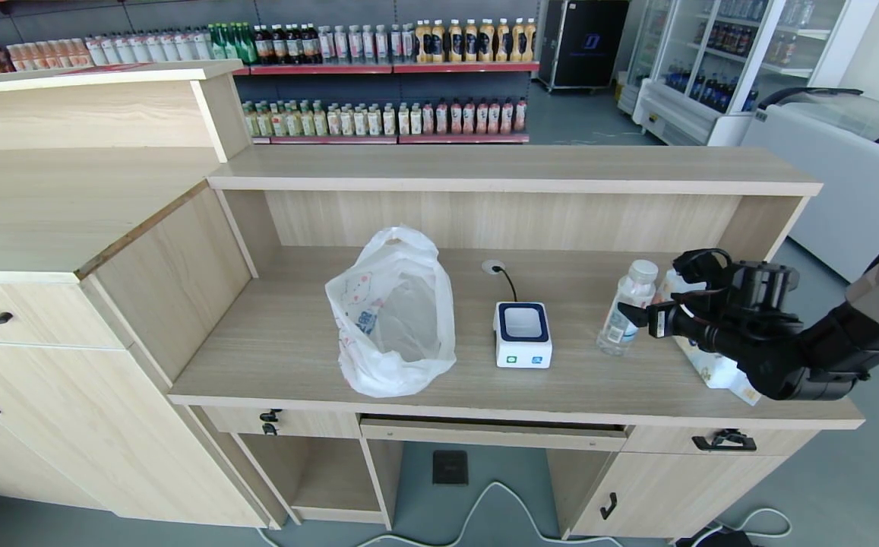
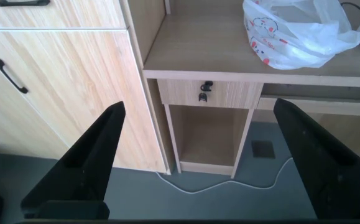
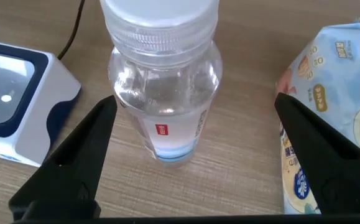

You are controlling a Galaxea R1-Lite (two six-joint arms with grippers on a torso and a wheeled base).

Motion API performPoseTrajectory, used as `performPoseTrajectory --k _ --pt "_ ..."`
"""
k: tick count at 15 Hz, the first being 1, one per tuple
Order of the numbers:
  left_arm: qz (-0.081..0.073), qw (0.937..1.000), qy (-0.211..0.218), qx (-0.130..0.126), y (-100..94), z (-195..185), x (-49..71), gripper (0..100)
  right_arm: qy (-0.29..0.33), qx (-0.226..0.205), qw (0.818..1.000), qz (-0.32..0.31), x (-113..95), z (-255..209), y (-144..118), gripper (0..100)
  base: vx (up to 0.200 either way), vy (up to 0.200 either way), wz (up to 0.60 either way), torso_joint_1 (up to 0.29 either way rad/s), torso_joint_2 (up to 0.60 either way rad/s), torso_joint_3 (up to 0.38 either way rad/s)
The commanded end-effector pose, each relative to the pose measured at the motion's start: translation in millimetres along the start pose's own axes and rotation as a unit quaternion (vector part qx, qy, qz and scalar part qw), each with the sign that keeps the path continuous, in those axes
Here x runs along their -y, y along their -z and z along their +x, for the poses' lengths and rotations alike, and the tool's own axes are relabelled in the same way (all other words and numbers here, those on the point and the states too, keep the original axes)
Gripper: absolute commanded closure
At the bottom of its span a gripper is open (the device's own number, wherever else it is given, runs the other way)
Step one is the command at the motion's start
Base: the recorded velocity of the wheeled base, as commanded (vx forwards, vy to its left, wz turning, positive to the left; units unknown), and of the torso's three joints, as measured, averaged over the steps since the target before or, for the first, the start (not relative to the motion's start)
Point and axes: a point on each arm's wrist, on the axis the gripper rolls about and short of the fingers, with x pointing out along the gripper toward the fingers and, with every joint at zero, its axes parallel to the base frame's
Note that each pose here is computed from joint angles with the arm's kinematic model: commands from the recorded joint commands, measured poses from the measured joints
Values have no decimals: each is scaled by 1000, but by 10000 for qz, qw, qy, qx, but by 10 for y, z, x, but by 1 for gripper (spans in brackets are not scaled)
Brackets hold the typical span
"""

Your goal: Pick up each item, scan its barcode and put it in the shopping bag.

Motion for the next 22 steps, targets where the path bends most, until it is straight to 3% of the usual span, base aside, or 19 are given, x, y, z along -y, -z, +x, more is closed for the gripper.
performPoseTrajectory --k 1,8,22 --pt "-1 10000 -3 2 0 0 0 0 -74 46 10000 -9 -13 90 11 0 0 0 0 0 0 0" --pt "-1 10000 -3 2 0 0 0 0 -592 88 9982 -8 -109 239 104 0 0 0 0 0 0 0" --pt "-1 10000 -3 2 0 0 0 0 -820 293 9962 -61 -158 498 142 0 0 0 0 0 0 0"
